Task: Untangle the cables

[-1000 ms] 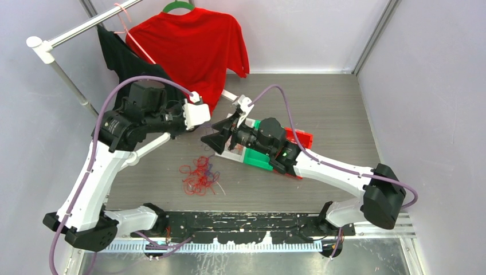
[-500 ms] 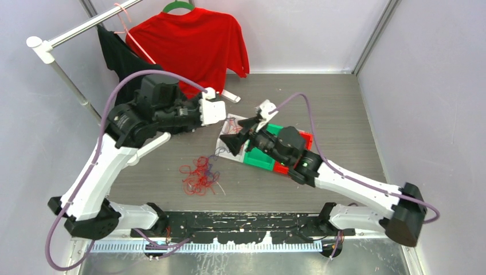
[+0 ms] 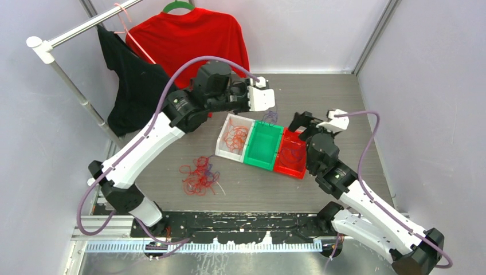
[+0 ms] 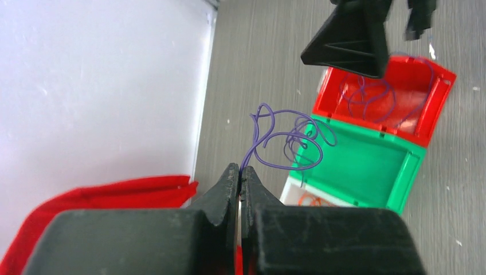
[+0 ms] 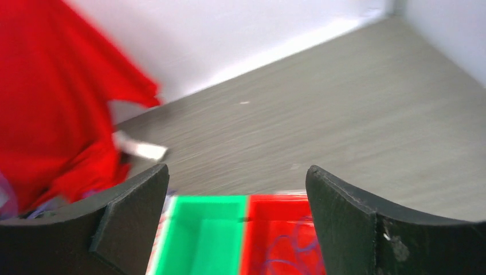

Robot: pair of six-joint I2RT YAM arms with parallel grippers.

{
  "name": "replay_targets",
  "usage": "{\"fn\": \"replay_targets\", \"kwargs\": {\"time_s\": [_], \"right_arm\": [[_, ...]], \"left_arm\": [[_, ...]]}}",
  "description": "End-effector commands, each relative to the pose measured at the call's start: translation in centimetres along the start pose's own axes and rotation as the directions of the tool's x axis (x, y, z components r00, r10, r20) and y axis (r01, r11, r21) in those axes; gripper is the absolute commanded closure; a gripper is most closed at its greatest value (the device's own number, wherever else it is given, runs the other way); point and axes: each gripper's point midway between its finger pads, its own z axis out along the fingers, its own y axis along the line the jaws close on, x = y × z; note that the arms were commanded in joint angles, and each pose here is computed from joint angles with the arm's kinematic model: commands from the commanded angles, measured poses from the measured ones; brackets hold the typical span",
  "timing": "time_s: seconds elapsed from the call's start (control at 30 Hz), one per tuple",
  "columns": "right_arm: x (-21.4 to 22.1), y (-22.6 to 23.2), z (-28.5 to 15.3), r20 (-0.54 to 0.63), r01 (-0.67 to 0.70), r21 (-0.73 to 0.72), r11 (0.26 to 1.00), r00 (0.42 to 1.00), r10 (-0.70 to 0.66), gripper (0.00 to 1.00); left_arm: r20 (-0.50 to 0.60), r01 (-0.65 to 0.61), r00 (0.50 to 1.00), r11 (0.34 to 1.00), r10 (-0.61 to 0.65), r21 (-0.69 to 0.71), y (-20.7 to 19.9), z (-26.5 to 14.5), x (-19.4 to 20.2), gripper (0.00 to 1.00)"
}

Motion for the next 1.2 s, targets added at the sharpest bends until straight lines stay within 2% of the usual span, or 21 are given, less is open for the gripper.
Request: {"fn": "replay_targets", "kwargs": {"time_s": [0.0,0.23,0.6,0.87,1.17], "right_arm": [[-1.7,-6.5,-0.1,0.076,-0.066,0.318,0.946,0.996,0.044,0.07],[-3.1,-9.6,-0.8,0.151,-0.109,0.433,0.895,0.987,0.047,0.07],[-5.7,-13.9,-2.1,0.244,-0.144,0.576,0.805,0.97,-0.001,0.07],[-6.0,-15.1,-1.9,0.26,-0.166,0.6,0.783,0.966,0.005,0.06],[-7.3,-15.7,-2.4,0.281,-0.179,0.618,0.765,0.96,-0.003,0.06]], "left_arm": [[0.163,-0.024,0.986,0.997,0.036,-0.075,2.0,1.0,-5.5,1.0],[0.206,-0.038,0.978,0.999,0.042,-0.022,0.4,4.8,-7.3,1.0],[0.251,0.005,0.968,0.999,-0.015,0.04,-1.8,8.1,-7.9,1.0],[0.22,0.169,0.959,0.983,-0.18,0.068,-3.3,11.5,-6.1,1.0],[0.23,0.283,0.925,0.953,-0.301,0.11,-5.7,14.6,-4.3,1.0]]}}
